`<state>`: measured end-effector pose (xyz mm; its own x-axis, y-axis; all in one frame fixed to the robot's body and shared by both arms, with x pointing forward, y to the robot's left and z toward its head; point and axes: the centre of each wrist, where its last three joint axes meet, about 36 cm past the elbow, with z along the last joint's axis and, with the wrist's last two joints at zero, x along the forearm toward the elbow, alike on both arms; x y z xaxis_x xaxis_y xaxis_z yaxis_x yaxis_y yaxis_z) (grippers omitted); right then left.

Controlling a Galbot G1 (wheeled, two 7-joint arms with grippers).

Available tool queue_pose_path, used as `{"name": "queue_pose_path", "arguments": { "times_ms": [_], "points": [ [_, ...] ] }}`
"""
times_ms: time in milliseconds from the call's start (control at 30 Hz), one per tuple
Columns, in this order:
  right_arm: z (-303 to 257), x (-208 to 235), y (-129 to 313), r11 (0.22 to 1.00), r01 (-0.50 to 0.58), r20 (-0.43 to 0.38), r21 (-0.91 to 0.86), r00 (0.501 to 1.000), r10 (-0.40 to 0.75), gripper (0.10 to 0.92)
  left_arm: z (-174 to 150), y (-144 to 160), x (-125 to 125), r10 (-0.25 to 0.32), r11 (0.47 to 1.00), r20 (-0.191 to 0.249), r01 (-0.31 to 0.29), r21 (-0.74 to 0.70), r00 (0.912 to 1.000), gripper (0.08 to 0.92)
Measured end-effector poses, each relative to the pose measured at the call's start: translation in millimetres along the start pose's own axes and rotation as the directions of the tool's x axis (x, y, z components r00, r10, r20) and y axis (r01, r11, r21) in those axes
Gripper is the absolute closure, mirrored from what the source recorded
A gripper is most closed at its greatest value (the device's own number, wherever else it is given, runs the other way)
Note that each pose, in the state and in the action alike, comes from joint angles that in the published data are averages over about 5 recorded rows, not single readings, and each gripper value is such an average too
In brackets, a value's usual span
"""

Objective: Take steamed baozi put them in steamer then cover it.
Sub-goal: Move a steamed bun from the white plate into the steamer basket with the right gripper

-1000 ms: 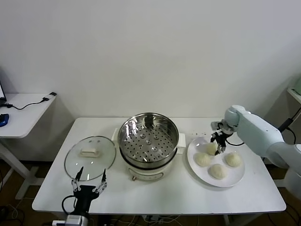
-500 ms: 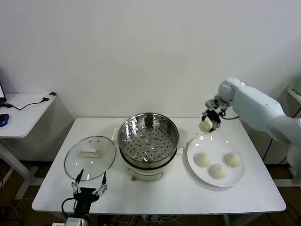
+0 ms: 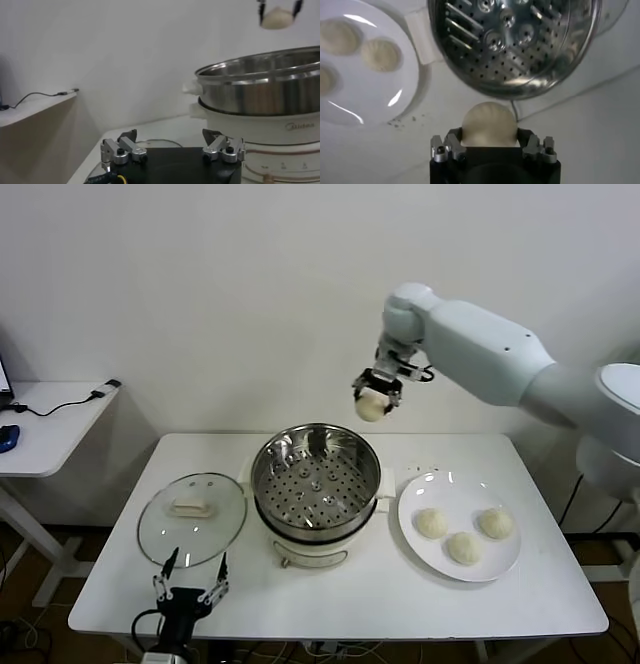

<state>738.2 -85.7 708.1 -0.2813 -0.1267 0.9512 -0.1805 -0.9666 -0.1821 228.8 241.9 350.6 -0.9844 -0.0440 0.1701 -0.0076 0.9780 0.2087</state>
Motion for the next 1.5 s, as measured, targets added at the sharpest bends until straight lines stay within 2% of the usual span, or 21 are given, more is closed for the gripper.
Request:
{"name": "queue_pose_path", "arguments": {
  "times_ms": [333, 833, 967, 1167, 1500],
  "points": [
    [-44, -44, -49, 0.977, 0.012, 0.030, 0.215, 0.999, -0.019, 0.309, 2, 5, 6, -0.013, 1.000, -0.006, 0.013, 0.006, 0.9999, 0.177],
    [-71, -109, -59, 0.956, 0.046, 0.075, 0.291, 0.995, -0.071, 0.303, 3, 10, 8, -0.032, 0.999, -0.012, 0.032, 0.017, 0.9994, 0.177],
    [-69, -117, -56, 0.957, 0.057, 0.071, 0.284, 0.994, -0.080, 0.296, 4, 9, 9, -0.032, 0.999, -0.015, 0.032, 0.018, 0.9994, 0.177],
    [-69, -122, -56, 0.959, 0.059, 0.070, 0.276, 0.994, -0.081, 0.209, 5, 9, 10, -0.032, 0.999, -0.018, 0.032, 0.018, 0.9993, 0.177],
    [-58, -102, -51, 0.967, 0.035, 0.072, 0.253, 0.996, -0.055, 0.200, 4, 10, 10, -0.032, 0.999, -0.016, 0.032, 0.018, 0.9994, 0.177]
  ]
}}
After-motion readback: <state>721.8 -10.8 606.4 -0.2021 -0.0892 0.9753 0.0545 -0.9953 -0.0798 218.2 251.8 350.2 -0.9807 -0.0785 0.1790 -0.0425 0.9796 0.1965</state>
